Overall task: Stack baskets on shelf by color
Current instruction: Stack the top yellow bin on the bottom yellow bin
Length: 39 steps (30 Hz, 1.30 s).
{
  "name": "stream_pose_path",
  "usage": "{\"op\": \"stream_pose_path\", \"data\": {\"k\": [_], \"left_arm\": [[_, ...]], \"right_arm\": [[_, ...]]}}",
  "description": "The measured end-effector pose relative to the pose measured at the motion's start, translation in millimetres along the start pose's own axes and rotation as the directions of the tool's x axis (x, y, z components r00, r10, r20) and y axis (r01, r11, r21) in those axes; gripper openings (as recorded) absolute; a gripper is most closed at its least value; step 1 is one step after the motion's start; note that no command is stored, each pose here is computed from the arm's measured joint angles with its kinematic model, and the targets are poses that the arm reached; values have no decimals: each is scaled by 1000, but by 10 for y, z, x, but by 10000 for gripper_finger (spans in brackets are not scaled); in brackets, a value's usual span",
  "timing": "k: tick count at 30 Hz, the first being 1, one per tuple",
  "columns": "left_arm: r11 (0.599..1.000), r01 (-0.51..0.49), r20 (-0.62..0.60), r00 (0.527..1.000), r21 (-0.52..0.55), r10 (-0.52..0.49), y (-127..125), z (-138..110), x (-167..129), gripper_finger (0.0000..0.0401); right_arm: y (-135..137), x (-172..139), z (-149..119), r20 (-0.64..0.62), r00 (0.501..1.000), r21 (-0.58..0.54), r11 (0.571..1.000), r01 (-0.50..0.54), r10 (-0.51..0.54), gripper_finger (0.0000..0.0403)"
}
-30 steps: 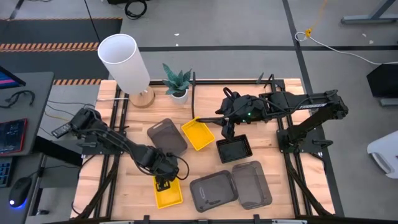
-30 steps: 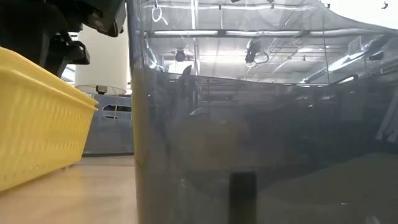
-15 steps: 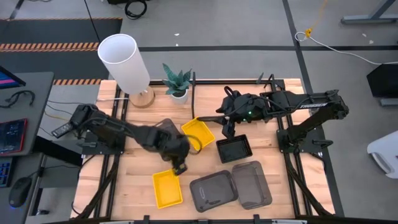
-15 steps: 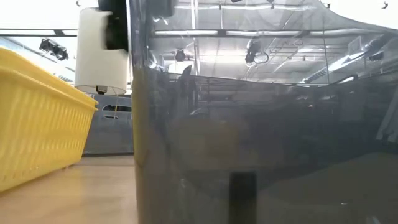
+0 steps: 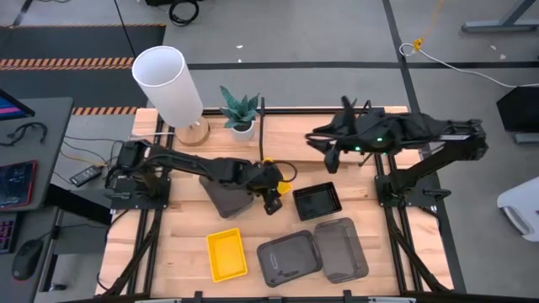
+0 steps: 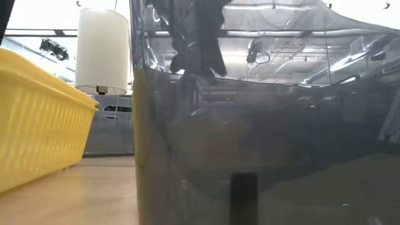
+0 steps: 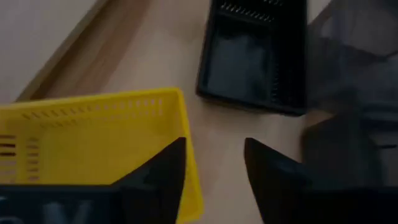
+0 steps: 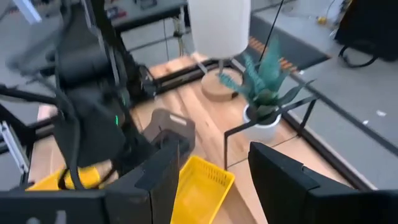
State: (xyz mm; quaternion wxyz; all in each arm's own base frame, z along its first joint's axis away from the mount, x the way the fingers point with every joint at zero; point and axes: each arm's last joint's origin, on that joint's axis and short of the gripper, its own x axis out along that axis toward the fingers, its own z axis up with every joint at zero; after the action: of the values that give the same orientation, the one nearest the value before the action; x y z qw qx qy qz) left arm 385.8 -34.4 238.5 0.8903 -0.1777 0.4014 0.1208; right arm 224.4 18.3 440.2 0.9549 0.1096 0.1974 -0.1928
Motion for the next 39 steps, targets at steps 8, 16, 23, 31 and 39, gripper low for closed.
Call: {"op": "stream_pose_path", "data": {"k": [8,16,23,31,39], "left_arm": [[998,-48,-51,997,33,50,28,-128,369,264],[994,-98,-125,987,46,103,73,-306,703,246],[993,-109,-157,981,54,116,96,-387,845,187],[998,-48,-188,981,38,54,97,-368,808,63],[999,49,-131,990,1,-49,116,-84,278,13]], "right_arm": [[-25,-201,-1,37,999,4,1000,4,-4,197],[30,-139,-51,-2,1000,0,1000,6,-6,197],[85,-118,-95,-31,1000,-9,1000,-1,1,197],[86,-112,-95,-26,1000,-6,1000,13,-13,197],[82,-112,-95,-21,999,-10,1000,26,-26,197]]}}
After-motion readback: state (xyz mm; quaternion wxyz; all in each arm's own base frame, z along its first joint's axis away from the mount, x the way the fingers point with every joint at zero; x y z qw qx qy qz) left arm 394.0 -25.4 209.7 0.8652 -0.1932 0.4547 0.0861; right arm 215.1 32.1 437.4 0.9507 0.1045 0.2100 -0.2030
